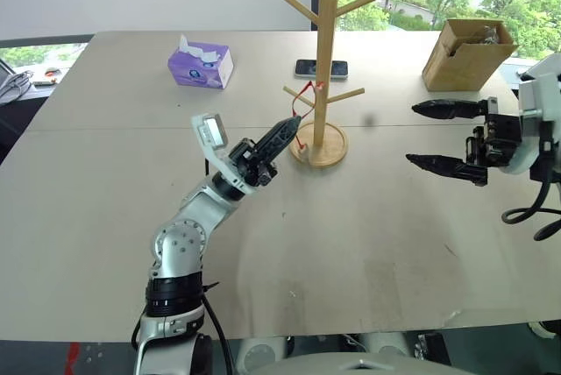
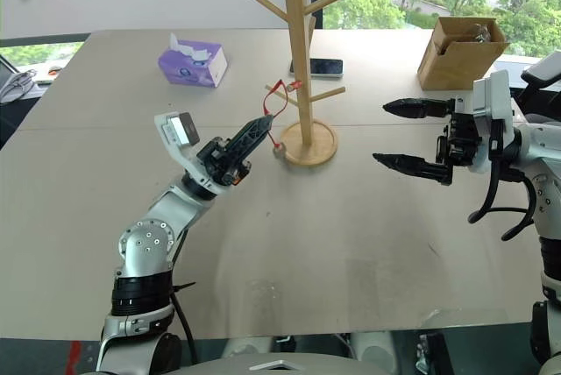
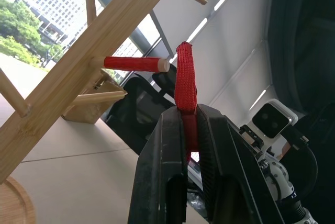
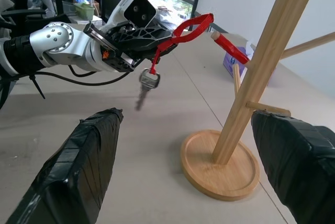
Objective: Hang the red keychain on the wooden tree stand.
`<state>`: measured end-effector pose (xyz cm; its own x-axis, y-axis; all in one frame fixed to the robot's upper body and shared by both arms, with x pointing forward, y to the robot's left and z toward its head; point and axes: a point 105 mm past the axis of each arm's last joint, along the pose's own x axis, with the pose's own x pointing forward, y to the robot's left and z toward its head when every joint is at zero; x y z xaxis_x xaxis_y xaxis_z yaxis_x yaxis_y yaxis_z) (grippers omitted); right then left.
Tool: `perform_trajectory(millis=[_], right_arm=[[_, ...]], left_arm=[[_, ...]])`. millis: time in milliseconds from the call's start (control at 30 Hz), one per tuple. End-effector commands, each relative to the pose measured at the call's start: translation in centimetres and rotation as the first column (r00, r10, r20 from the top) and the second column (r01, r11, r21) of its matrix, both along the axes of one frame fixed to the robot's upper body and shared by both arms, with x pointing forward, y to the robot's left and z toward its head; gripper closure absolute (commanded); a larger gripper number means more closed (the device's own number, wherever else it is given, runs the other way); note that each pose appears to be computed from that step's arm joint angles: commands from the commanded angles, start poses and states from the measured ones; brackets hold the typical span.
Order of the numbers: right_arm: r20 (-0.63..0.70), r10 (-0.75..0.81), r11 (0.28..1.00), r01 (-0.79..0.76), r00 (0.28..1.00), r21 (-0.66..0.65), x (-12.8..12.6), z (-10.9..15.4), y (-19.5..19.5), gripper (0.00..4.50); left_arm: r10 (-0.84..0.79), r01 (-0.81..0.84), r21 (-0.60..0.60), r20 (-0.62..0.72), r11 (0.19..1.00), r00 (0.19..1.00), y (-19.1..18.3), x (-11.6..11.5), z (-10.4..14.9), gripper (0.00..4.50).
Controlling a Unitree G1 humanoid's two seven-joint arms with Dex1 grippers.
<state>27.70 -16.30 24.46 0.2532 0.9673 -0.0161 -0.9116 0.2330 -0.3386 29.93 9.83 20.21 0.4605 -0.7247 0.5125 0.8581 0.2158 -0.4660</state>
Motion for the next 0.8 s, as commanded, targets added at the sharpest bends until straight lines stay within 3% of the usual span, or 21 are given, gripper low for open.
perform_trajectory(millis=[33, 533, 800], right_arm=[[0.07, -0.007, 1.0, 0.007, 0.998, 0.001, -0.7, 1.8, -0.3, 0.24], [0.076, -0.012, 1.0, 0.013, 0.997, -0.013, -0.9, 1.8, -0.4, 0.24], [0.078, -0.027, 0.999, 0.029, 0.997, -0.015, -0.9, 1.8, -0.6, 0.24]], left_arm=[[0.002, -0.002, -0.013, 0.041, 1.0, 0.999, -0.2, 0.4, 0.6, 4.45], [-0.033, 0.035, -0.023, 0.069, 0.999, 0.997, -2.2, 1.8, 0.9, 4.45], [0.043, -0.043, -0.01, 0.031, 0.999, 0.999, -1.9, 3.9, 0.0, 4.45]])
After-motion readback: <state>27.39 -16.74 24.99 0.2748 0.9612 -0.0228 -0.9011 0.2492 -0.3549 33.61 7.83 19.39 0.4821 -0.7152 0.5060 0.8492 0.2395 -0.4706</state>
